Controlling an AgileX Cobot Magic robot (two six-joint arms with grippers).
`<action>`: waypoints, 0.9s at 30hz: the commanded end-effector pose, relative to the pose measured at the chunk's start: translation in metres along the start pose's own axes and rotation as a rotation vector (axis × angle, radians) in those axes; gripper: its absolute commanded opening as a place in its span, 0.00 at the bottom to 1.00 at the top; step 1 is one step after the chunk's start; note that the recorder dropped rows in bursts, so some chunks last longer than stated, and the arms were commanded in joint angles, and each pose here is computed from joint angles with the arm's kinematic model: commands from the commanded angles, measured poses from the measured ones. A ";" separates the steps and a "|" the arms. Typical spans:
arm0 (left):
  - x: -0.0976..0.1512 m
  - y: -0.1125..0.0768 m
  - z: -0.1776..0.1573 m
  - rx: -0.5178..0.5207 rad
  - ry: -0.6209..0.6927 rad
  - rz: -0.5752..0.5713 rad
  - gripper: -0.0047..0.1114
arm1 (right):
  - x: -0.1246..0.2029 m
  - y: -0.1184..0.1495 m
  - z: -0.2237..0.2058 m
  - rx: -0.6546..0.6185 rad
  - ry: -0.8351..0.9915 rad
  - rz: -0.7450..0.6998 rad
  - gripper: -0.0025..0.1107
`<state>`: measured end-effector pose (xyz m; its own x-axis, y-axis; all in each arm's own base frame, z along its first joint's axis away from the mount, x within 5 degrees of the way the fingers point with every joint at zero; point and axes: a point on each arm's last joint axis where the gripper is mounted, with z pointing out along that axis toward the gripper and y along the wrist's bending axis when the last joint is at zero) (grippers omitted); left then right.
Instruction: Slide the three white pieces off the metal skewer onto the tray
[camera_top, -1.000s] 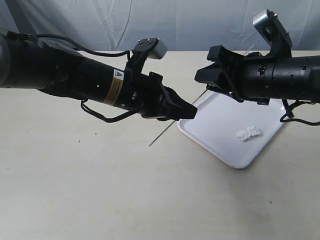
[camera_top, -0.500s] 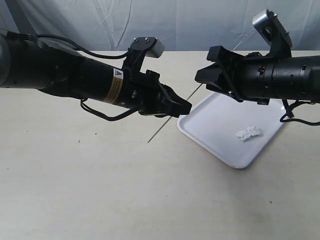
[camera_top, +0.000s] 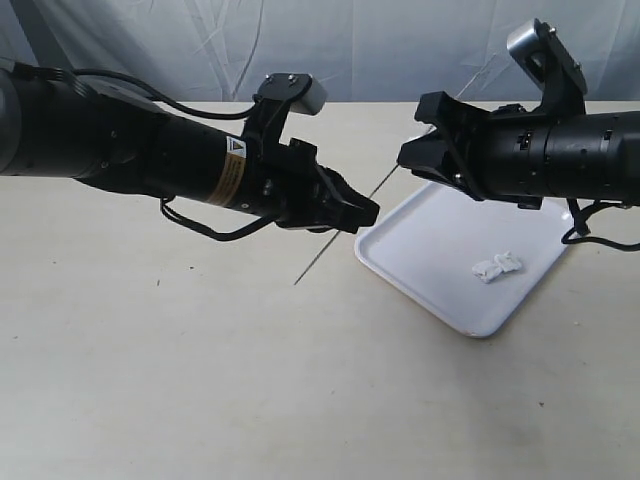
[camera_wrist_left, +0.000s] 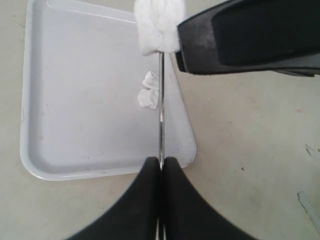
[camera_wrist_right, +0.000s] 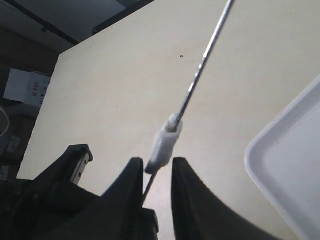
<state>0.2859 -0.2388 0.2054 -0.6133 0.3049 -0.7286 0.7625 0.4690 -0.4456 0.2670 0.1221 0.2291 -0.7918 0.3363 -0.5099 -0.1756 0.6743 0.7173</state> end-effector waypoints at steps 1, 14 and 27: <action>-0.003 -0.001 -0.002 -0.015 -0.008 0.020 0.04 | -0.002 -0.001 -0.001 0.012 -0.016 0.000 0.20; -0.003 -0.004 -0.002 0.021 -0.002 0.022 0.04 | -0.003 -0.002 -0.001 0.030 -0.025 0.000 0.07; 0.002 -0.005 -0.002 0.030 0.043 0.029 0.04 | -0.014 -0.008 -0.002 0.126 -0.095 -0.007 0.02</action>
<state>0.2853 -0.2386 0.2050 -0.6080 0.3276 -0.7232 0.7700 0.4655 -0.4364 0.2710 0.1170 0.2276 -0.7692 0.3566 -0.5302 -0.1394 0.7161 0.6839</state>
